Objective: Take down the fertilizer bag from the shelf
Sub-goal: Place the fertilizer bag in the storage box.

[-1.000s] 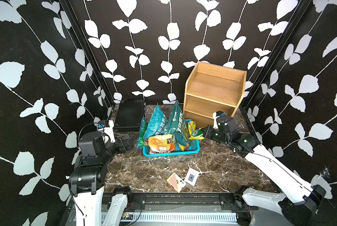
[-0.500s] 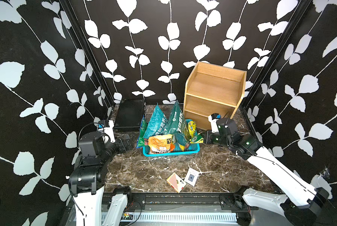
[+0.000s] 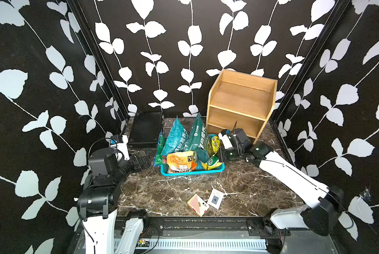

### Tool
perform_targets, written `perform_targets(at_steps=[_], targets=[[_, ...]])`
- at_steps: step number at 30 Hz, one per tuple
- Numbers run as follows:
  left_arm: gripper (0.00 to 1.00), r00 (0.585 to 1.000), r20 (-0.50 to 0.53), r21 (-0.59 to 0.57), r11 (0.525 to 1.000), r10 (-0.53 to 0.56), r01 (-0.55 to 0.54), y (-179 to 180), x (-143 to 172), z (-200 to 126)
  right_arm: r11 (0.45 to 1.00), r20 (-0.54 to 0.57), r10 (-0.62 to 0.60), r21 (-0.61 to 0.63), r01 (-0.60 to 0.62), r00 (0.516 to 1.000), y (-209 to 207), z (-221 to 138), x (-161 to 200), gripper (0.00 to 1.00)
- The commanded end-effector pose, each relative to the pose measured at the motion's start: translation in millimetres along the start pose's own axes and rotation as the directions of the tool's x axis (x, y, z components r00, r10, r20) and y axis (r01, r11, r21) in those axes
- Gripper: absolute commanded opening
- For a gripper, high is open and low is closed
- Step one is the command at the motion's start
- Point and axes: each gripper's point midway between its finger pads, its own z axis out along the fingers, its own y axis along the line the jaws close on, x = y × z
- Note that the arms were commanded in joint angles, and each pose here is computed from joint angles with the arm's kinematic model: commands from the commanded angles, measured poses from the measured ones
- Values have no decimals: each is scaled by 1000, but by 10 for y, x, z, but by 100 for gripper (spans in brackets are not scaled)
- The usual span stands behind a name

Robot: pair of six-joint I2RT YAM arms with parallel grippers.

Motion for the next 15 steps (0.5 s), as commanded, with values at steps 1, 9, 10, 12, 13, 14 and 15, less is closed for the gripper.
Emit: perform_targets(at_steps=[1, 9, 10, 12, 13, 14, 15], targets=[[99, 1000, 20, 2, 1000, 14, -14, -12, -43, -26, 990, 125, -90, -95, 102, 988, 332, -144, -432, 0], [99, 1000, 20, 3, 1000, 14, -14, -13, -44, -26, 995, 84, -65, -64, 71, 994, 209, 153, -379, 0], [99, 1000, 22, 3, 1000, 14, -14, -15, -47, -27, 994, 83, -61, -86, 68, 995, 251, 154, -372, 0], [99, 1000, 21, 0, 1000, 14, -14, -10, -46, -27, 992, 98, -48, -112, 59, 994, 332, 109, -383, 0], [99, 1000, 23, 0, 1000, 15, -15, -10, -46, -31, 993, 112, -39, -111, 52, 993, 354, 72, -394, 0], [99, 1000, 22, -2, 1000, 14, -14, -6, -45, -30, 993, 131, -23, -114, 38, 991, 393, 25, -400, 0], [99, 1000, 22, -3, 1000, 14, -14, -5, -45, -29, 993, 151, -1, -121, 19, 989, 426, -30, -408, 0]])
